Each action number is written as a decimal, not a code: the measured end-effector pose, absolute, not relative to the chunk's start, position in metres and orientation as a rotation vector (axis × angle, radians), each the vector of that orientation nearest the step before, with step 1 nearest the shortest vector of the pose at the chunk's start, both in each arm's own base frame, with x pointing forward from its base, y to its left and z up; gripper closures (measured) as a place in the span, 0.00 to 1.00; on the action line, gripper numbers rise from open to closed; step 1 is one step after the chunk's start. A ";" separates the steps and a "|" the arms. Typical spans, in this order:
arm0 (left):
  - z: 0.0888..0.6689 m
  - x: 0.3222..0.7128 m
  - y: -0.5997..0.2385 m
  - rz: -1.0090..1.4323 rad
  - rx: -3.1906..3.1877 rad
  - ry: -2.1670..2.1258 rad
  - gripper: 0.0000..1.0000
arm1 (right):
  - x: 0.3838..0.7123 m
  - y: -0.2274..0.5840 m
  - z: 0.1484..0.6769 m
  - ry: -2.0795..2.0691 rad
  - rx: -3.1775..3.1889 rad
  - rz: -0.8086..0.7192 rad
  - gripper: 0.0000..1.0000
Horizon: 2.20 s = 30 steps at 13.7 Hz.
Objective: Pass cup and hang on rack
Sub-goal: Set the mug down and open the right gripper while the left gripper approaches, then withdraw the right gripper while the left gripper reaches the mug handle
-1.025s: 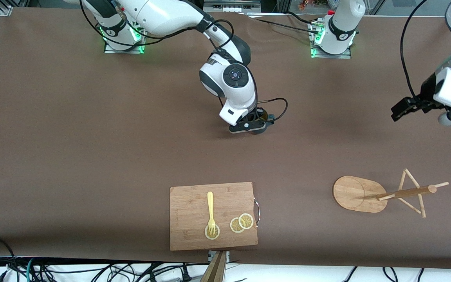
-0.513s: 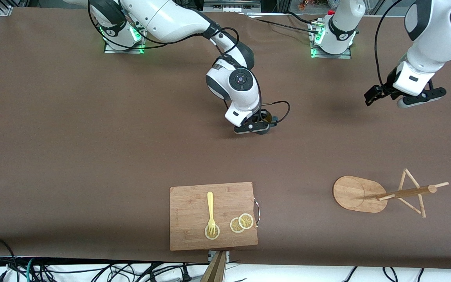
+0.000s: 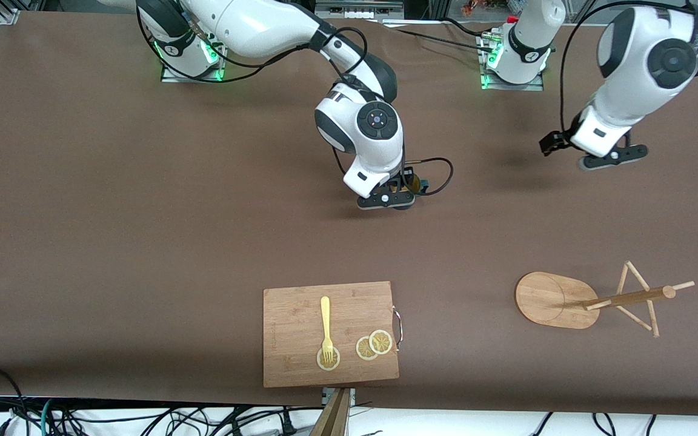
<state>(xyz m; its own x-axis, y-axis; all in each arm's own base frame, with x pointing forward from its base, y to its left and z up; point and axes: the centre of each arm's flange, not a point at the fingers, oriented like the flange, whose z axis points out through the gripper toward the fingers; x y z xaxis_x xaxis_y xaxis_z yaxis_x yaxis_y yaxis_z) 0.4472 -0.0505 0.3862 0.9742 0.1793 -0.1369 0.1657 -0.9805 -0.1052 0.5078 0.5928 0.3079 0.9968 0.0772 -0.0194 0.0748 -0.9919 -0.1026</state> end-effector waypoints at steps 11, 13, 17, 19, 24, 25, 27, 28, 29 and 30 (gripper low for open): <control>0.298 0.454 -0.035 0.173 -3.220 0.707 0.00 | 0.604 0.359 0.515 -0.334 -3.130 0.175 0.00; 0.286 0.449 -0.024 0.122 -3.231 0.926 0.00 | 0.617 0.295 0.545 -0.365 -3.130 0.200 0.00; 0.267 0.445 0.012 -0.109 -3.256 1.357 0.00 | 0.643 0.151 0.581 -0.289 -3.125 0.226 0.00; 0.251 0.442 0.027 -0.255 -3.217 1.562 0.00 | 0.646 0.102 0.593 -0.180 -3.134 0.217 0.00; 0.218 0.435 0.025 -0.758 -2.962 2.052 0.00 | 0.616 0.007 0.644 0.062 -3.160 0.126 0.00; 0.209 0.432 0.024 -0.858 -2.896 2.126 0.00 | 0.604 -0.009 0.655 0.111 -3.169 0.089 0.00; 0.189 0.425 0.021 -1.058 -2.767 2.253 0.00 | 0.583 -0.034 0.659 0.194 -3.176 0.060 0.00; 0.180 0.421 0.017 -1.160 -2.722 2.298 0.00 | 0.577 -0.041 0.657 0.211 -3.177 0.049 0.00; 0.171 0.417 0.013 -1.252 -2.698 2.332 0.00 | 0.573 -0.042 0.655 0.216 -3.178 0.042 0.00; 0.164 0.413 0.007 -1.333 -2.686 2.362 0.00 | 0.571 -0.041 0.652 0.213 -3.178 0.049 0.00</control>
<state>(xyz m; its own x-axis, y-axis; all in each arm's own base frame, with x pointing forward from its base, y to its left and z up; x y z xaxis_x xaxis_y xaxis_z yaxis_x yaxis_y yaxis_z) 0.4135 0.0073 0.1639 0.1010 -0.5567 0.8245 -0.9936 -0.0986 0.0551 0.5714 -0.0415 0.6517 0.9906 -0.1342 -0.0278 -0.1329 -0.9901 0.0461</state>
